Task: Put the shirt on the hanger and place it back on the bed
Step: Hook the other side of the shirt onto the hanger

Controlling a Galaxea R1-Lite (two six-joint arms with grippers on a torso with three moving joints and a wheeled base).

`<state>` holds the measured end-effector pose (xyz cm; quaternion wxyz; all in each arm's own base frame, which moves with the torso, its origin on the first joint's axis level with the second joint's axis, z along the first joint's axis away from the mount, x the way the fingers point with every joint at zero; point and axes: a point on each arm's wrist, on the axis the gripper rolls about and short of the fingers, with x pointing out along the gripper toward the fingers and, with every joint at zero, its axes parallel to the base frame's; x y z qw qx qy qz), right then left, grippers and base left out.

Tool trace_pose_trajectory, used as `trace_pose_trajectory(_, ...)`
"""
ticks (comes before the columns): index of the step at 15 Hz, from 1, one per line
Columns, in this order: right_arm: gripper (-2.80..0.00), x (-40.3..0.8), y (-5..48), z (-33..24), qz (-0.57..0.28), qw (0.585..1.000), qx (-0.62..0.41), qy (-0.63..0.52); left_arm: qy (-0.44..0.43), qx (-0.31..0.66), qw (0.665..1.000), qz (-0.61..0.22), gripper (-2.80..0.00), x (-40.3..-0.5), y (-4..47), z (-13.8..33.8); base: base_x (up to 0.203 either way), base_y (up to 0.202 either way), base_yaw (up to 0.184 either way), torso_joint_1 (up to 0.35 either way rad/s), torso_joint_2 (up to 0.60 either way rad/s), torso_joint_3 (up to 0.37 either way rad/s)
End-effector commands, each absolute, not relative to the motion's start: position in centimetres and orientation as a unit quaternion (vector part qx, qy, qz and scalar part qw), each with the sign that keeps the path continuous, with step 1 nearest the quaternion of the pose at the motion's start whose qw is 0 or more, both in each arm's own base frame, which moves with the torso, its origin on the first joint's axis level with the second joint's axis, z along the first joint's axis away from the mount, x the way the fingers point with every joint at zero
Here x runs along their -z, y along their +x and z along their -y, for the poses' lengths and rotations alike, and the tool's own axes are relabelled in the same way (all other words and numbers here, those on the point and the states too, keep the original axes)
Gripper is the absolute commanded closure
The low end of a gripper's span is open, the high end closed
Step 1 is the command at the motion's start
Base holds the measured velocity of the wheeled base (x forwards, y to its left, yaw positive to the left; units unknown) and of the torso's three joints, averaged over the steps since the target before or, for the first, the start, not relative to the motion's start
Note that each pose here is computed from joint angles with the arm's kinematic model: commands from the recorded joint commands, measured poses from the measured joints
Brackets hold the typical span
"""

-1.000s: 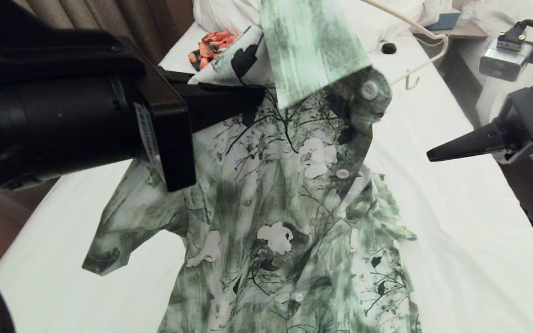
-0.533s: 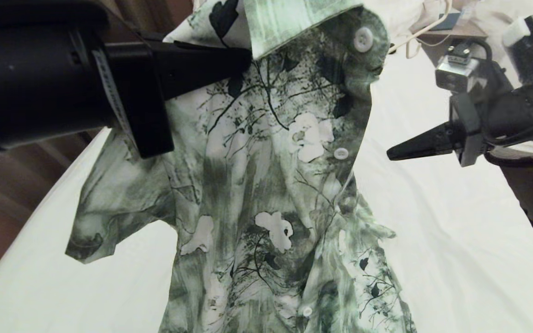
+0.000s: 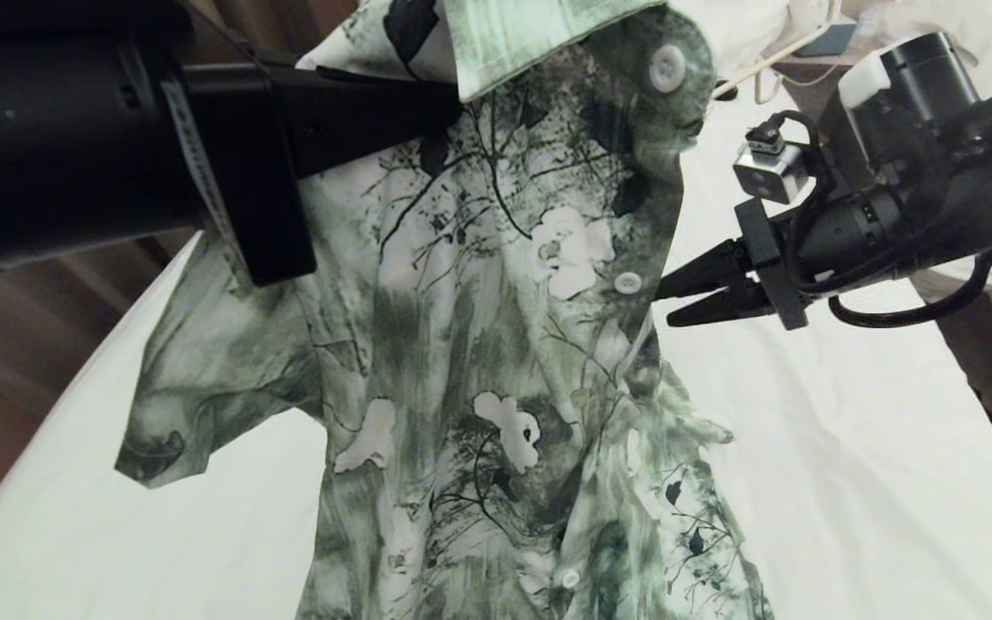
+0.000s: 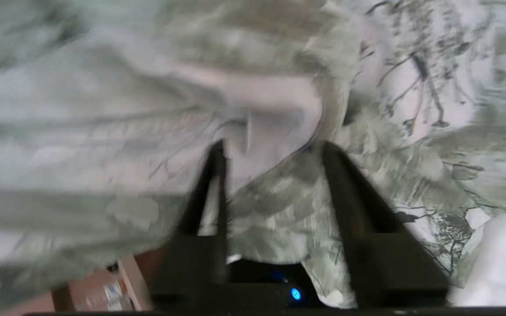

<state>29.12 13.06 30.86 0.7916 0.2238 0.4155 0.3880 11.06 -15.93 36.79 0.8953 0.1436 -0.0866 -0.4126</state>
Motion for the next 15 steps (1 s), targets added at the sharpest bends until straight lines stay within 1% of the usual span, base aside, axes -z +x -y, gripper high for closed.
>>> trace_pose_trajectory(1, -2.8, -30.4, 29.4, -13.4, -0.423, 0.793, -0.376, 0.224, 0.144, 0.412, 0.896, 0.088, 0.0, -36.9, 11.1, 15.9, 0.0, 0.0, 0.0, 0.0, 0.0, 0.0)
trace_pose_trajectory(2, -2.8, -30.2, 29.5, -13.5, -0.426, 0.8, -0.358, 0.224, 0.144, 0.412, 0.896, 0.088, 0.0, -36.9, 11.1, 16.0, 0.0, 0.0, 0.0, 0.0, 0.0, 0.0)
trace_pose_trajectory(5, -2.8, -29.2, 29.8, -14.3, -0.439, 0.796, -0.353, 0.224, 0.144, 0.412, 0.896, 0.088, 0.0, -36.9, 11.1, 15.9, 0.0, 0.0, 0.0, 0.0, 0.0, 0.0)
trace_pose_trajectory(9, -2.8, -28.4, 30.6, -15.5, -0.397, 0.802, -0.374, 0.244, 0.141, 0.409, 0.897, 0.092, 0.0, -37.1, 11.0, 15.7, 0.0, 0.0, 0.0, 0.0, 0.0, 0.0)
trace_pose_trajectory(12, -2.8, -28.3, 30.4, -16.3, -0.389, 0.798, -0.389, 0.248, 0.141, 0.408, 0.897, 0.093, 0.0, -37.1, 11.0, 15.6, 0.0, 0.0, 0.0, 0.0, 0.0, 0.0)
trace_pose_trajectory(13, 0.0, -28.5, 30.3, -16.3, -0.386, 0.798, -0.392, 0.247, 0.141, 0.408, 0.897, 0.093, 0.0, -37.2, 11.0, 15.6, 0.0, 0.0, 0.0, 0.0, 0.0, 0.0)
trace_pose_trajectory(15, 0.0, -28.6, 30.2, -16.4, -0.386, 0.798, -0.392, 0.247, 0.139, 0.407, 0.898, 0.095, 0.0, -37.3, 11.0, 15.6, 0.0, 0.0, 0.0, 0.0, 0.0, 0.0)
